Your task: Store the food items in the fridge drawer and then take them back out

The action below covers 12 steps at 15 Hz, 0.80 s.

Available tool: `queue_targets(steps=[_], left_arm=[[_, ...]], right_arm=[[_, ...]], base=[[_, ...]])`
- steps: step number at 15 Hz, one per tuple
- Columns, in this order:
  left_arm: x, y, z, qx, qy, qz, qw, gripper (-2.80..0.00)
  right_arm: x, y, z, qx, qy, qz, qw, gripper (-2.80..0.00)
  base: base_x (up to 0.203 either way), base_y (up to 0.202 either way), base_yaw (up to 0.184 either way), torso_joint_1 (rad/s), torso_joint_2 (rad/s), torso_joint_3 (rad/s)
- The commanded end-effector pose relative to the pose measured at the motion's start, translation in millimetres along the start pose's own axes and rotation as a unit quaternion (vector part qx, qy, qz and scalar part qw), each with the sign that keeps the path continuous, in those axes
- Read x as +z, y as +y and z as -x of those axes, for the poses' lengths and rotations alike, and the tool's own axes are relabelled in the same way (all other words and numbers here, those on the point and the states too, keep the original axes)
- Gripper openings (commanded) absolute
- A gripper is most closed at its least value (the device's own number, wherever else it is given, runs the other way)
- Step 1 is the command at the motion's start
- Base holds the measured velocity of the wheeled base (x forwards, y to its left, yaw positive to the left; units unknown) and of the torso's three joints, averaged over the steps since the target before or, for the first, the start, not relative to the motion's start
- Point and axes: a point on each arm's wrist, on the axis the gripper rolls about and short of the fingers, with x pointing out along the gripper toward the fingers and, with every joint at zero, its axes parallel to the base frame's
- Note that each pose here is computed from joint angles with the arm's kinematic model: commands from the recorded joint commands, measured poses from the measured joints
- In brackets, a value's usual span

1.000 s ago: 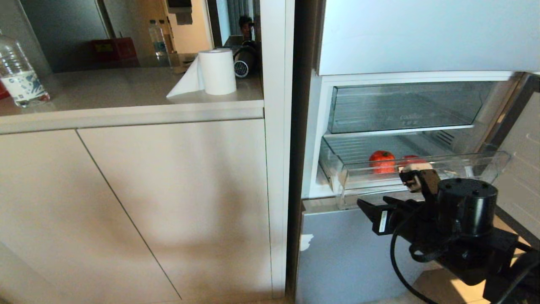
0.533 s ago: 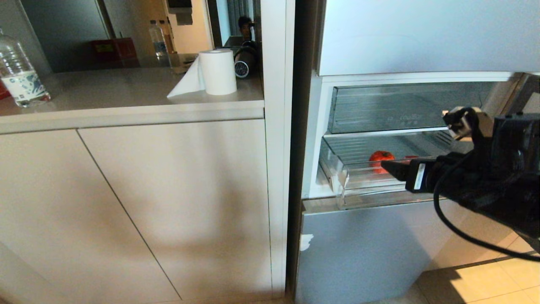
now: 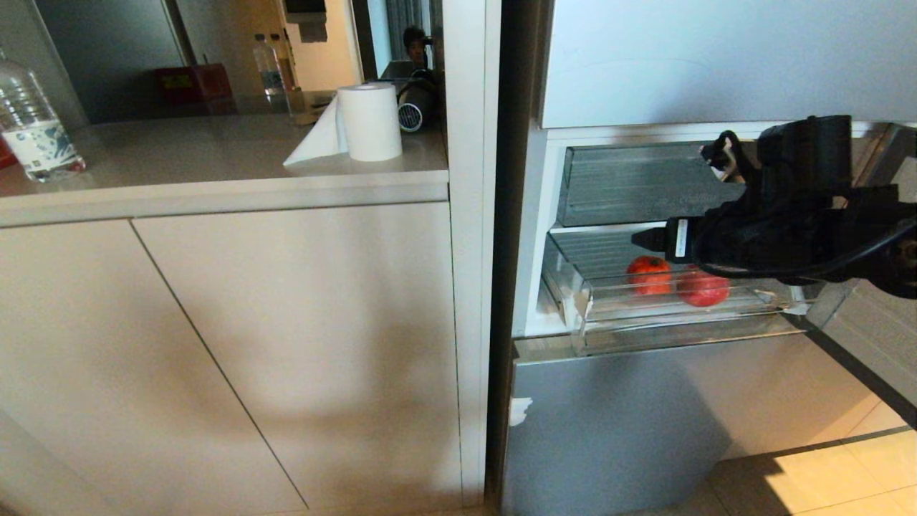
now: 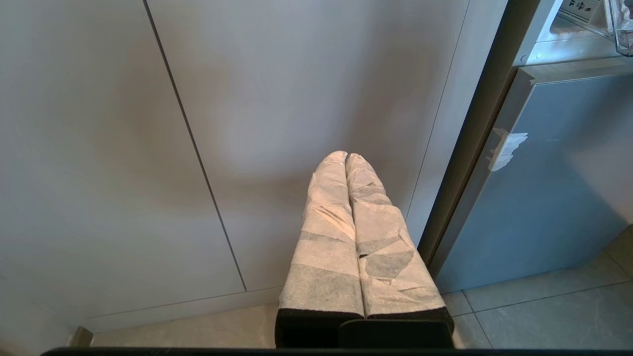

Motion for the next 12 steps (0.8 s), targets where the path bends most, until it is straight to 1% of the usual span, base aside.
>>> queue_targets(steps=[1,4,7,9,12], left_arm=[[0,0.0,0,0.0,0.001,0.0,1.0,-2.8],[0,0.0,0,0.0,0.001,0.0,1.0,-2.8],[0,0.0,0,0.0,0.001,0.0,1.0,-2.8],[0,0.0,0,0.0,0.001,0.0,1.0,-2.8],[0,0.0,0,0.0,0.001,0.0,1.0,-2.8]], right_arm=[[-6,-4,-36,-0.003,0.04,0.003,0.999,0.0],[-11,-7,-50,0.008,0.071,0.005,0.997,0.0],[-19,-16,-66,0.003,0.102,0.016,0.995,0.0],[-18,-19,-64,-0.001,0.128,0.018,0.992,0.0],[-12,-21,-50,-0.006,0.184,0.028,0.983,0.0]], base=[[0.0,0.0,0.0,0.0,0.0,0.0],[0.0,0.0,0.0,0.0,0.0,0.0],[0.0,0.0,0.0,0.0,0.0,0.0],[0.0,0.0,0.0,0.0,0.0,0.0],[0.0,0.0,0.0,0.0,0.0,0.0]])
